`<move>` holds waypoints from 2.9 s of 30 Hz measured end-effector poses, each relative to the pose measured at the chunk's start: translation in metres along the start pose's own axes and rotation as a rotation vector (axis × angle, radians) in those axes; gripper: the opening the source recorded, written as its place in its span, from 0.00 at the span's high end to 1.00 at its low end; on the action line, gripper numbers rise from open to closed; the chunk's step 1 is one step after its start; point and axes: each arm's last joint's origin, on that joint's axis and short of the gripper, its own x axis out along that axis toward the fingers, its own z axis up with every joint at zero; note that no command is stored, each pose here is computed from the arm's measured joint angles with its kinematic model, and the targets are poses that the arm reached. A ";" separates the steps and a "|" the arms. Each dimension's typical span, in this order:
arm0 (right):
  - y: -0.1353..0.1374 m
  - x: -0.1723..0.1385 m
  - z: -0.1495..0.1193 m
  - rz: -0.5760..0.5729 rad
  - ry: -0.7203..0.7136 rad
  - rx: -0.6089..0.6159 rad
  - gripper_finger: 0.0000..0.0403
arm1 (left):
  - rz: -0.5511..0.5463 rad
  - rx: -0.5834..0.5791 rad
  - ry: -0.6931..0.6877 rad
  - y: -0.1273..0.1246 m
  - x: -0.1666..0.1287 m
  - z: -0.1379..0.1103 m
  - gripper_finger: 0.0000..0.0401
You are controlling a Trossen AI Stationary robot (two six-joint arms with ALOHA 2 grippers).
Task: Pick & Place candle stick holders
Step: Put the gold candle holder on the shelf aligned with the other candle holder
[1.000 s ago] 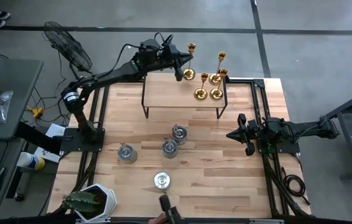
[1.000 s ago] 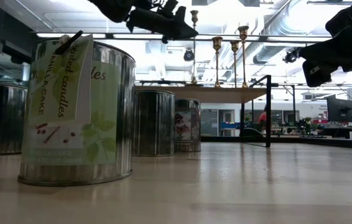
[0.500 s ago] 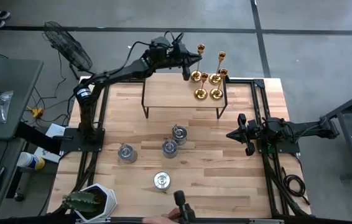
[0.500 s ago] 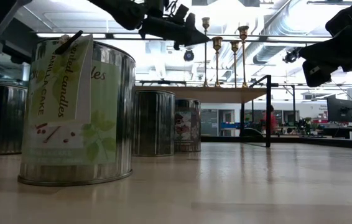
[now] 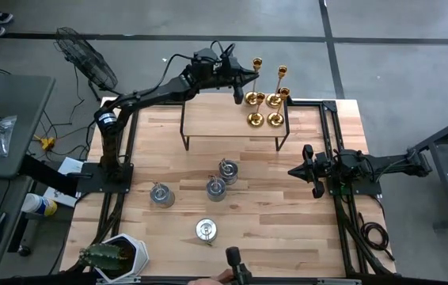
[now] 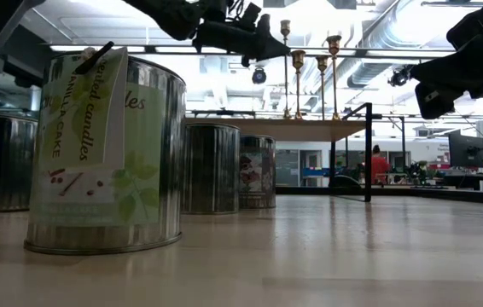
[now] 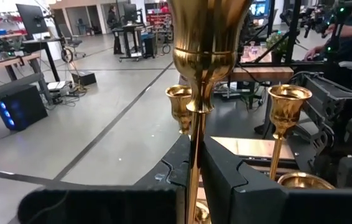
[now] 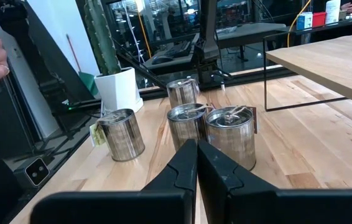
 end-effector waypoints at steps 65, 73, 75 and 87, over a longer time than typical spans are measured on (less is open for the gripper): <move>0.000 0.000 0.000 0.001 0.000 0.000 0.99 | 0.141 -0.068 0.053 -0.020 0.016 -0.014 0.95; 0.000 0.000 0.000 0.000 0.000 0.000 0.99 | 0.142 -0.068 0.053 -0.020 0.016 -0.014 0.95; 0.000 0.000 0.000 0.001 0.000 0.000 0.99 | 0.142 -0.068 0.053 -0.020 0.016 -0.014 0.95; 0.000 0.000 0.000 0.000 0.000 0.000 0.99 | 0.139 -0.068 0.053 -0.020 0.016 -0.014 0.89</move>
